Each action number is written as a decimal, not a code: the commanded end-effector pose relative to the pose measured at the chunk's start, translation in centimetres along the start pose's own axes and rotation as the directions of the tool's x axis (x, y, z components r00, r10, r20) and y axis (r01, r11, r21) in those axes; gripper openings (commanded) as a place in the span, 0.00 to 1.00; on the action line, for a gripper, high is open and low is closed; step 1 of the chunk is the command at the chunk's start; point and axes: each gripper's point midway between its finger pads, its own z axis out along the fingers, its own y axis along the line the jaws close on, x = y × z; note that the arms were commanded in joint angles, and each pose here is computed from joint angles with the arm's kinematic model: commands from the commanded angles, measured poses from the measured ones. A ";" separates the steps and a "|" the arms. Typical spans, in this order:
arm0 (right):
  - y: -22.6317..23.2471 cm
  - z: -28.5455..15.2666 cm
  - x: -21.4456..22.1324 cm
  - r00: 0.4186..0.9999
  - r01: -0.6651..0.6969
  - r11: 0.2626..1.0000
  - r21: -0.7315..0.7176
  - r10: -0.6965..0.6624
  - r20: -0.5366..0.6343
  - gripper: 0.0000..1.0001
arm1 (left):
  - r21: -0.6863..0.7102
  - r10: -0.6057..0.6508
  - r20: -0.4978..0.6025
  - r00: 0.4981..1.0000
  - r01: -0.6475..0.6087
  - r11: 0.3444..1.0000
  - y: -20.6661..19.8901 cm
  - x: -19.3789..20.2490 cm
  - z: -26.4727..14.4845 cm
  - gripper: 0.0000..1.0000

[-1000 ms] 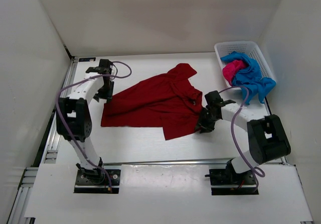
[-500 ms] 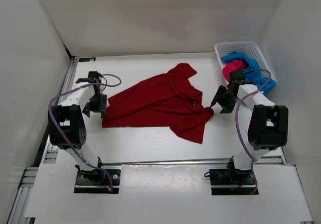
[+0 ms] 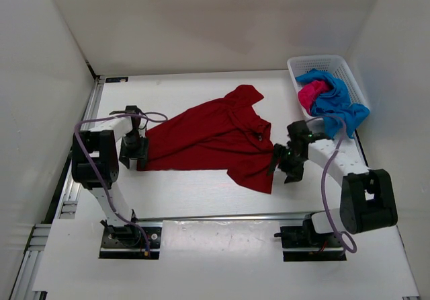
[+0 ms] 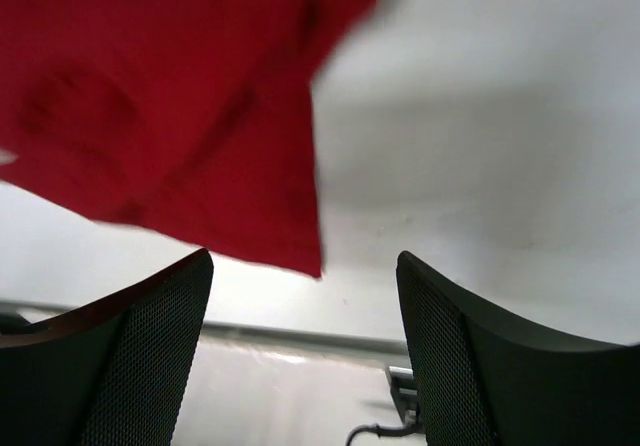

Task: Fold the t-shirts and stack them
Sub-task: Flatten out the tshirt

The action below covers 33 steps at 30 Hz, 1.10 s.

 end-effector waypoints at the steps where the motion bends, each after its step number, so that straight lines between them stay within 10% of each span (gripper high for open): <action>1: 0.0 1.5 4.2 0.993 -0.033 0.999 -0.016 0.031 -0.117 0.78 | 0.068 -0.006 0.034 0.999 0.004 0.998 -1.2 -1.1 0.6 0.61; 8: 0.8 4.0 6.2 0.983 0.030 1.000 0.003 -0.028 -0.183 0.75 | 0.124 0.025 -0.031 0.999 -0.021 0.992 -3.1 -0.4 2.2 0.10; 23: -0.3 6.4 3.8 0.984 -0.065 0.998 0.015 0.067 -0.165 0.01 | 0.161 -0.031 -0.008 0.999 0.032 0.986 -2.0 0.8 -0.3 0.10; 26: -0.7 5.9 4.0 0.983 -0.029 0.999 0.031 0.035 -0.183 0.13 | 0.161 -0.030 -0.014 0.999 0.032 0.986 -1.9 1.2 -0.8 0.10; 28: -0.5 4.6 4.8 0.979 -0.002 1.000 0.018 0.006 -0.202 0.61 | 0.161 -0.030 -0.014 0.999 0.032 0.986 -1.9 1.4 -1.1 0.10; 33: -0.4 2.7 5.0 0.991 0.025 1.000 0.000 -0.024 -0.130 0.69 | 0.161 -0.030 -0.014 0.999 0.032 0.986 -1.9 1.6 -1.1 0.10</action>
